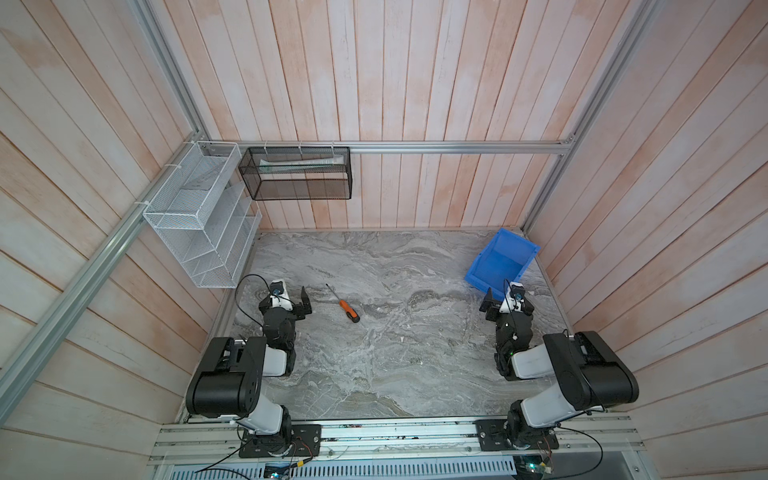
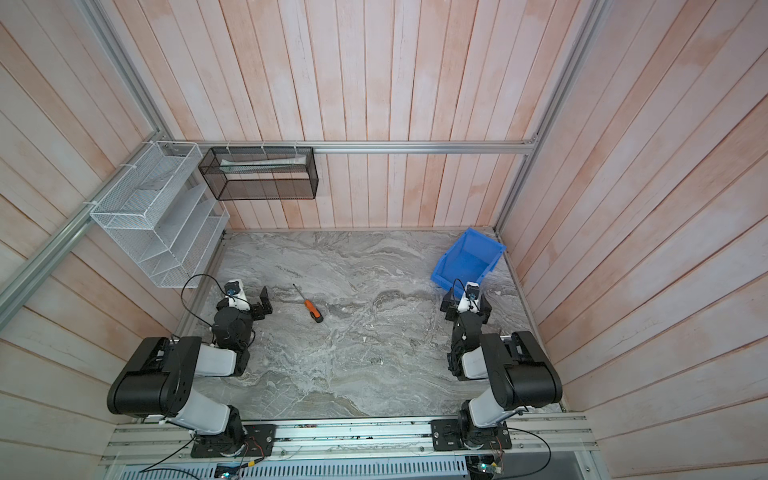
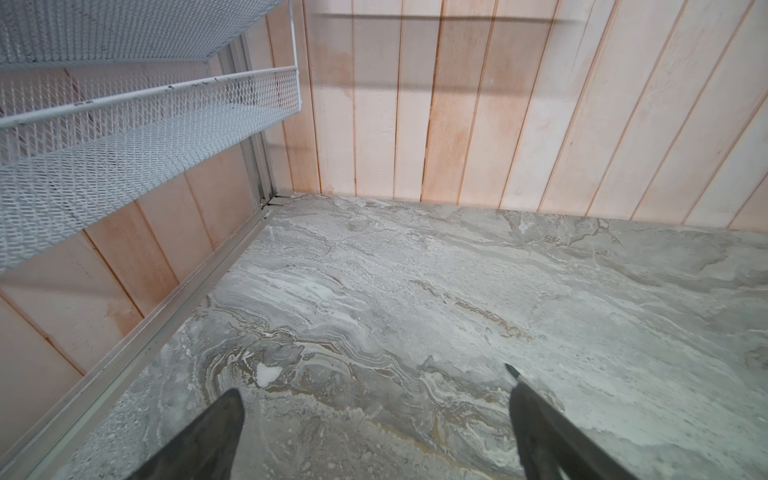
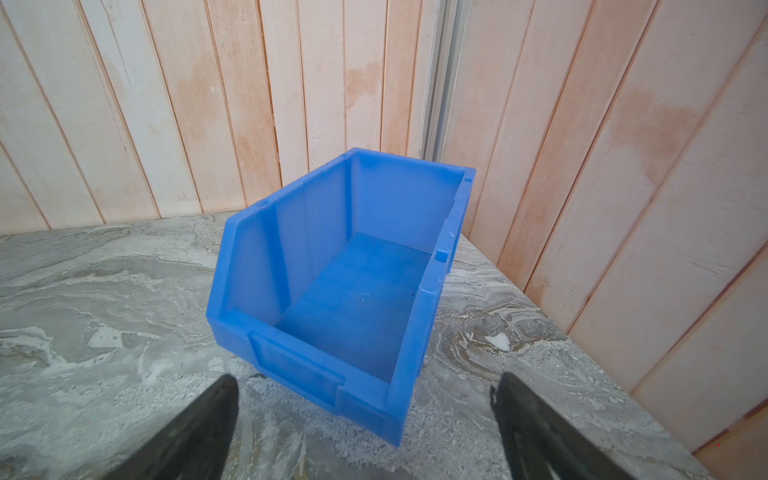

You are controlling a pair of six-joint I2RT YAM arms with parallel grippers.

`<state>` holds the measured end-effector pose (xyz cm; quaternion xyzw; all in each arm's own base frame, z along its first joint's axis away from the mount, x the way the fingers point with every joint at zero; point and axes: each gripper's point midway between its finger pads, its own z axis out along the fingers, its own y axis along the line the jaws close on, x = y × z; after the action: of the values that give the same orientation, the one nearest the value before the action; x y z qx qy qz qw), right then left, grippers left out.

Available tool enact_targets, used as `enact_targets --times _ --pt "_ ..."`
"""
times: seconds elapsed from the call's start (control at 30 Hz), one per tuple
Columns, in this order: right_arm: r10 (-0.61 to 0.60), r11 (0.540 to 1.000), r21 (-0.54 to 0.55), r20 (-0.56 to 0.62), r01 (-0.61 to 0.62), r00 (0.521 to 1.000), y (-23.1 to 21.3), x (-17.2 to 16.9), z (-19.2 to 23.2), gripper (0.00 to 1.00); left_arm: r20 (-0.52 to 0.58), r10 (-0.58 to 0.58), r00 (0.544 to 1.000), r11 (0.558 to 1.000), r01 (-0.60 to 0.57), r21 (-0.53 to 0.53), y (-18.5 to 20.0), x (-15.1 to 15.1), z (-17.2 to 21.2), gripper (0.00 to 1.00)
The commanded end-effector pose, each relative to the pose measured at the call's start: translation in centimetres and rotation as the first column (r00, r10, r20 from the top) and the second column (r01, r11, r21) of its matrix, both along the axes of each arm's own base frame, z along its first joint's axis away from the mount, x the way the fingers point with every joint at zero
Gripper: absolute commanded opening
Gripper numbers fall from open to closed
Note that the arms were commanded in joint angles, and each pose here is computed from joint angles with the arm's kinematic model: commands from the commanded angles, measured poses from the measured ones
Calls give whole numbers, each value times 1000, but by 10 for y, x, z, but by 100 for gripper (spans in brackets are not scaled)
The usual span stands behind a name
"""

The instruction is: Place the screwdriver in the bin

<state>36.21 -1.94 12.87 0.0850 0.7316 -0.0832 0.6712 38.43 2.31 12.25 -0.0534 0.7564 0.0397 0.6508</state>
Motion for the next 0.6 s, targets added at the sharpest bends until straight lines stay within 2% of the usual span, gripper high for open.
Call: enact_targets --times 0.0,0.5,0.57 --pt "5 1000 11 10 -5 1000 -1 5 4 98 13 -28 1000 999 28 -15 -5 3 6 100" --pt "15 1000 21 7 -16 1000 -1 6 4 98 16 -33 999 999 33 -22 -4 3 7 100" --pt "6 1000 17 17 -6 1000 -3 5 6 98 24 5 1000 1000 -4 -28 2 1 8 100"
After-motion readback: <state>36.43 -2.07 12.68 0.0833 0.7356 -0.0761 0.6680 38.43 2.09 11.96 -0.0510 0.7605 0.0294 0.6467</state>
